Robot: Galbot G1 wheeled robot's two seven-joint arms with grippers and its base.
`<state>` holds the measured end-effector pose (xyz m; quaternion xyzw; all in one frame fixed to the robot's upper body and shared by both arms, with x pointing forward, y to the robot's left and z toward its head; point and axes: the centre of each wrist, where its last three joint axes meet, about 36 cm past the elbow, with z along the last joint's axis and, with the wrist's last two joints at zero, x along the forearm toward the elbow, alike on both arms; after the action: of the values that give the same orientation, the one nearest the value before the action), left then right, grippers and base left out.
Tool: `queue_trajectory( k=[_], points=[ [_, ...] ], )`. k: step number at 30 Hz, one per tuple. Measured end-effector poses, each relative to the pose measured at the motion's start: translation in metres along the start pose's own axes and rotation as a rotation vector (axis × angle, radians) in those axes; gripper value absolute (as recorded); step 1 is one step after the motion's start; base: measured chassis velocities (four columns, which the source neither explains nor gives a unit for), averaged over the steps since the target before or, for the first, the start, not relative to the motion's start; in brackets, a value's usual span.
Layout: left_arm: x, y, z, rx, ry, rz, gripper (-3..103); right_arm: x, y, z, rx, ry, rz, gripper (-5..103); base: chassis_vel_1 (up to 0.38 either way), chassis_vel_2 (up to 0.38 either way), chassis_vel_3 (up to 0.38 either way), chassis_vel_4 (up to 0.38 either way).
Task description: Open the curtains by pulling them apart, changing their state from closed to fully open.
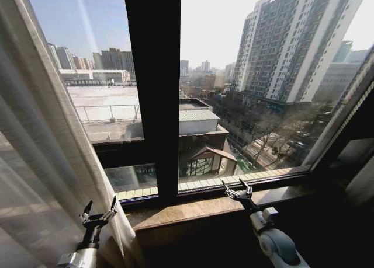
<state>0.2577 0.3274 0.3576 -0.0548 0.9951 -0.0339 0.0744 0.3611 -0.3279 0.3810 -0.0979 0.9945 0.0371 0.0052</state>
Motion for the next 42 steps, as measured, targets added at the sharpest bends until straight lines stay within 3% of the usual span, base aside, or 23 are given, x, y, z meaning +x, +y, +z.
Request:
queue_trajectory(
  k=[37,42],
  points=[
    [0.0000,0.0000,0.0000,0.000,0.000,0.000,100,0.0000,0.0000,0.0000,0.000,0.000,0.000,100,0.000,0.000,0.000,0.000],
    [-0.0069,-0.0095,0.0010,0.015,0.023,0.006,100,0.0000,0.0000,0.0000,0.000,0.000,0.000,100,0.000,0.000,0.000,0.000]
  ],
)
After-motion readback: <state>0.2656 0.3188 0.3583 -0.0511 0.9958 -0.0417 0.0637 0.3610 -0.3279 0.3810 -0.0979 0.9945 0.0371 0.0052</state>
